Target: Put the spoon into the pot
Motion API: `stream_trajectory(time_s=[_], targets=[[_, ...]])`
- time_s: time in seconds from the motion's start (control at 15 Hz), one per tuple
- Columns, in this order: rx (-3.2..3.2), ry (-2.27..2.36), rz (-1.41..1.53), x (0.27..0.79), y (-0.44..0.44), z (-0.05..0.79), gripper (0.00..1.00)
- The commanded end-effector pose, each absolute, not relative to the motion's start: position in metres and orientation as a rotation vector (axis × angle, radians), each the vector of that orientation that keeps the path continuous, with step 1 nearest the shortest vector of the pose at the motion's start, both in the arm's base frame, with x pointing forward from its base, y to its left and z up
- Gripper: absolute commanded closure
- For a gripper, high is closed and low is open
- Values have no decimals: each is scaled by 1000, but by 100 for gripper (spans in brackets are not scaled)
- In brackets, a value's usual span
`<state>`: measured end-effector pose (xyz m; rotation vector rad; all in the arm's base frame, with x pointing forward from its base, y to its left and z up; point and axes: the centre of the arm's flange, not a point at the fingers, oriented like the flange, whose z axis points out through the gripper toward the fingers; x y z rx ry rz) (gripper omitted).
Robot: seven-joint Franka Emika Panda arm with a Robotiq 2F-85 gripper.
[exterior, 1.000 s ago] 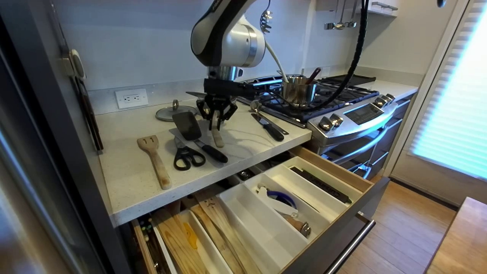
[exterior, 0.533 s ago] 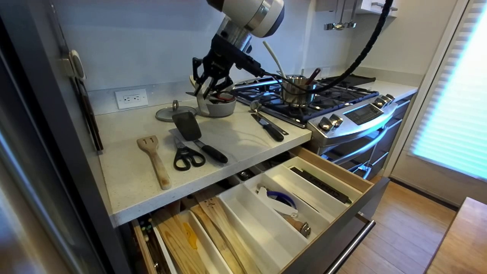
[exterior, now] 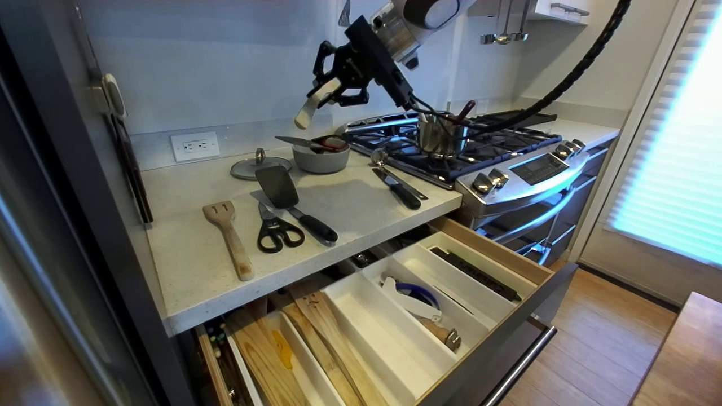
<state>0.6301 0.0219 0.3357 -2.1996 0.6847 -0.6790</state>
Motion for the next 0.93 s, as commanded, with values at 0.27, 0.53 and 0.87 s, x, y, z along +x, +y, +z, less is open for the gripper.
stream_trajectory(time_s=[0.27, 0.53, 0.87], targets=[[-1827, 1035, -833, 535, -65, 344, 94], [-1566, 1109, -843, 521, -145, 330, 94], [-1494, 1084, -825, 523, -170, 307, 94]])
